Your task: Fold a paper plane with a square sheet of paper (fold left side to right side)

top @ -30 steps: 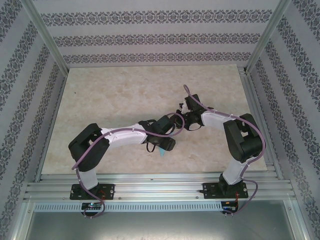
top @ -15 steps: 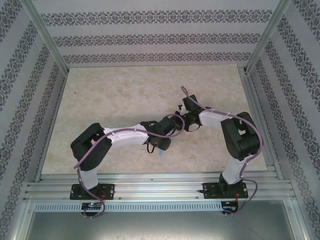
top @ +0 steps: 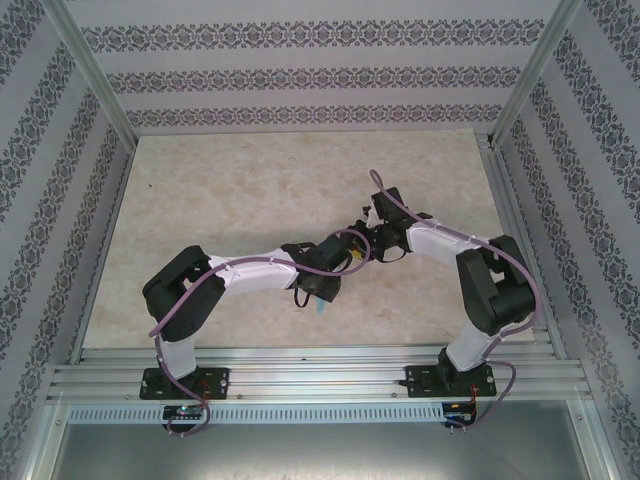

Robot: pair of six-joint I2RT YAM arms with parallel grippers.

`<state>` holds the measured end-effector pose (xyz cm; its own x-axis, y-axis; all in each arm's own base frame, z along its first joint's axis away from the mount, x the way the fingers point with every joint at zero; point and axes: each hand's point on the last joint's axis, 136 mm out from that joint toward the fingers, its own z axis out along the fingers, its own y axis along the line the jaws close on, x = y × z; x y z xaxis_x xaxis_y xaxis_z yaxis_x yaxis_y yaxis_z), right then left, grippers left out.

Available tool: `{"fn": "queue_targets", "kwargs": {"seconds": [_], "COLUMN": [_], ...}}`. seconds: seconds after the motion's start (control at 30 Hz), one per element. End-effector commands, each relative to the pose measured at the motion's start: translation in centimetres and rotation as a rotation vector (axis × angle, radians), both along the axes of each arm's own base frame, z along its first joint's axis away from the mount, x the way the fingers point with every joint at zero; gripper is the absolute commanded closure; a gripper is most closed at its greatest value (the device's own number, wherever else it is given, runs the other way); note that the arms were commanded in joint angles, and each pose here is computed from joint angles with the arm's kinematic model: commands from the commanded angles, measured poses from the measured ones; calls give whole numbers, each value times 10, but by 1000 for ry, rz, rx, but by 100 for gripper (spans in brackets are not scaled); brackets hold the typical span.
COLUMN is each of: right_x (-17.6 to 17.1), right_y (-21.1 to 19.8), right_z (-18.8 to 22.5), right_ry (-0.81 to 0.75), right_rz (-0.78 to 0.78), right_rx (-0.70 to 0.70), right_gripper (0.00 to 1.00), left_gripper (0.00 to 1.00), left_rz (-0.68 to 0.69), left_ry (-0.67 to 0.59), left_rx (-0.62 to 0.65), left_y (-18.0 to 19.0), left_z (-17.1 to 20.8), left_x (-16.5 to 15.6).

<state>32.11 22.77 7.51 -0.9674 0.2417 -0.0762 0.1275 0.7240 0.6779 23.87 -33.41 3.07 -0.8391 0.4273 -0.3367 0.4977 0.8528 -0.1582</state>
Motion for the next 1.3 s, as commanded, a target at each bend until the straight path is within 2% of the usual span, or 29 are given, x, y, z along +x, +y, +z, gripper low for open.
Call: {"fn": "queue_targets", "kwargs": {"seconds": [0.0,0.17,0.67,0.77,0.83,0.9,1.07,1.27], "right_x": [-17,-32,-28,-28,-29,-28,-21,-19], "right_y": [-16,-16,9,15,16,16,1,-30], "right_z": [2,-6,-36,-37,-38,-37,-18,-4], "right_ry": [27,109,179,188,195,193,129,57], "right_rz": [-56,-118,-156,-141,-140,-141,-152,-160], "right_rx": [-29,3,19,19,21,24,-3,-34], "right_gripper": [63,66,61,63,69,69,61,55], "left_gripper": [74,74,74,74,75,77,87,97], "left_rz": [-24,-27,-28,-30,-31,-30,-16,51], "left_ry": [9,7,6,6,3,3,11,47], "left_rx": [-22,-30,-36,-38,-45,-53,-94,-225], "left_y": [-10,-10,-11,-11,-11,-11,-9,0], "left_z": [-1,-1,-1,-1,0,1,6,13], "left_x": [-6,-7,-6,-7,-7,-8,-9,0]}}
